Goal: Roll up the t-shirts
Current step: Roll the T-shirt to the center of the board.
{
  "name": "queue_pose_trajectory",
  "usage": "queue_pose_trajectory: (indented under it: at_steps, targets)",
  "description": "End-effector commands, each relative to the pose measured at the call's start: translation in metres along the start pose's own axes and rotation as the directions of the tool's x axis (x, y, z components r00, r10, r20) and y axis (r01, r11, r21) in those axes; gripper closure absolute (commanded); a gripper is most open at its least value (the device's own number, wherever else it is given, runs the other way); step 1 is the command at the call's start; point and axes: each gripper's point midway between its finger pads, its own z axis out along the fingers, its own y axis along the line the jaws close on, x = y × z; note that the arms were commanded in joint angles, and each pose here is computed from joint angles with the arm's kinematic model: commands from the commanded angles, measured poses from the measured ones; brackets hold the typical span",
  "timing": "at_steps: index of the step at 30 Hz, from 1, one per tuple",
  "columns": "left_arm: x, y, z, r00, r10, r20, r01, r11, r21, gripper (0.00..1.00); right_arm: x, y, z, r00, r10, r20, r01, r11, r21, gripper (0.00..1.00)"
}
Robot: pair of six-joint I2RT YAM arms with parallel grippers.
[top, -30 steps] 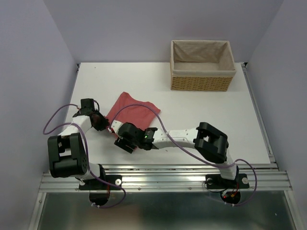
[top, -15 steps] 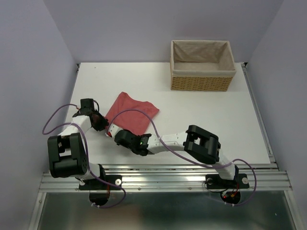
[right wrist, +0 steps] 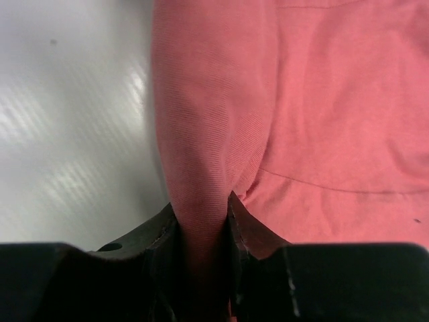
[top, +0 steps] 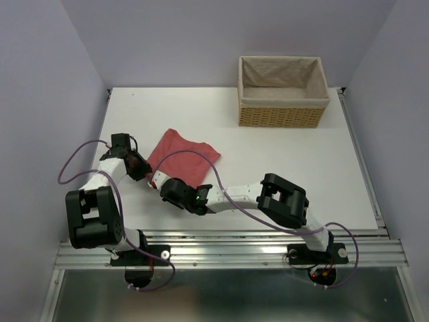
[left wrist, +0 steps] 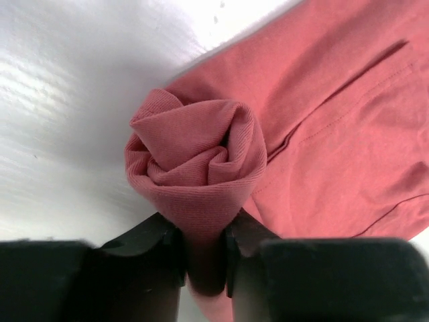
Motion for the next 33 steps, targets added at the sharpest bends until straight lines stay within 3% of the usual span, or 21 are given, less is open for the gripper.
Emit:
queue_pose_trajectory:
  at_steps: [1, 2, 6, 9, 12, 14, 20, 23, 24, 25, 27, 28, 33]
  targets:
    - [-0.029, -0.018, -0.025, 0.995, 0.055, 0.083, -0.058, 0.998, 0.026, 0.52, -0.031, 0.018, -0.013, 0.988, 0.152, 0.022, -0.144, 0.966, -0.214, 0.99]
    - [-0.030, -0.019, -0.028, 0.994, 0.066, 0.082, -0.068, 0.997, 0.023, 0.51, -0.031, 0.014, -0.012, 0.983, 0.186, 0.006, -0.179, 0.955, -0.236, 0.99]
    - [-0.051, -0.032, -0.052, 0.984, 0.103, 0.144, -0.109, 0.993, 0.035, 0.27, -0.039, 0.020, -0.021, 0.958, 0.280, -0.053, -0.277, 0.867, -0.415, 0.99]
    - [-0.057, -0.034, -0.065, 0.979, 0.120, 0.165, -0.126, 0.992, 0.029, 0.18, -0.043, 0.023, -0.028, 0.931, 0.349, -0.109, -0.353, 0.778, -0.519, 0.99]
    - [-0.066, -0.041, -0.080, 0.972, 0.135, 0.193, -0.144, 0.989, 0.037, 0.18, -0.045, 0.012, -0.026, 0.897, 0.411, -0.165, -0.427, 0.707, -0.564, 0.99]
    - [-0.067, -0.044, -0.086, 0.969, 0.135, 0.207, -0.148, 0.988, 0.050, 0.18, -0.047, 0.013, -0.030, 0.872, 0.436, -0.221, -0.468, 0.615, -0.634, 0.99]
    - [-0.045, -0.037, -0.074, 0.977, 0.152, 0.148, -0.164, 0.984, 0.067, 0.23, -0.045, 0.003, -0.032, 0.811, 0.477, -0.340, -0.557, 0.450, -0.698, 0.99]
    - [-0.030, -0.037, -0.066, 0.980, 0.165, 0.115, -0.176, 0.980, 0.094, 0.35, -0.039, 0.001, -0.029, 0.776, 0.483, -0.405, -0.602, 0.377, -0.704, 0.99]
    - [-0.026, -0.038, -0.065, 0.980, 0.164, 0.109, -0.175, 0.979, 0.108, 0.50, -0.037, -0.002, -0.029, 0.767, 0.484, -0.422, -0.612, 0.353, -0.708, 0.99]
    - [-0.020, -0.037, -0.062, 0.982, 0.164, 0.095, -0.174, 0.978, 0.115, 0.57, -0.037, 0.000, -0.029, 0.764, 0.480, -0.431, -0.615, 0.339, -0.712, 0.99]
    - [-0.015, -0.041, -0.058, 0.984, 0.161, 0.080, -0.171, 0.975, 0.140, 0.81, -0.028, -0.004, -0.021, 0.738, 0.486, -0.469, -0.647, 0.311, -0.696, 0.99]
    - [-0.013, -0.040, -0.054, 0.985, 0.157, 0.067, -0.165, 0.976, 0.140, 0.99, -0.028, -0.001, -0.024, 0.736, 0.475, -0.482, -0.648, 0.286, -0.706, 0.99]
    - [-0.011, -0.043, -0.040, 0.988, 0.147, 0.044, -0.152, 0.977, 0.151, 1.00, -0.018, 0.003, -0.020, 0.708, 0.461, -0.535, -0.678, 0.233, -0.697, 0.99]
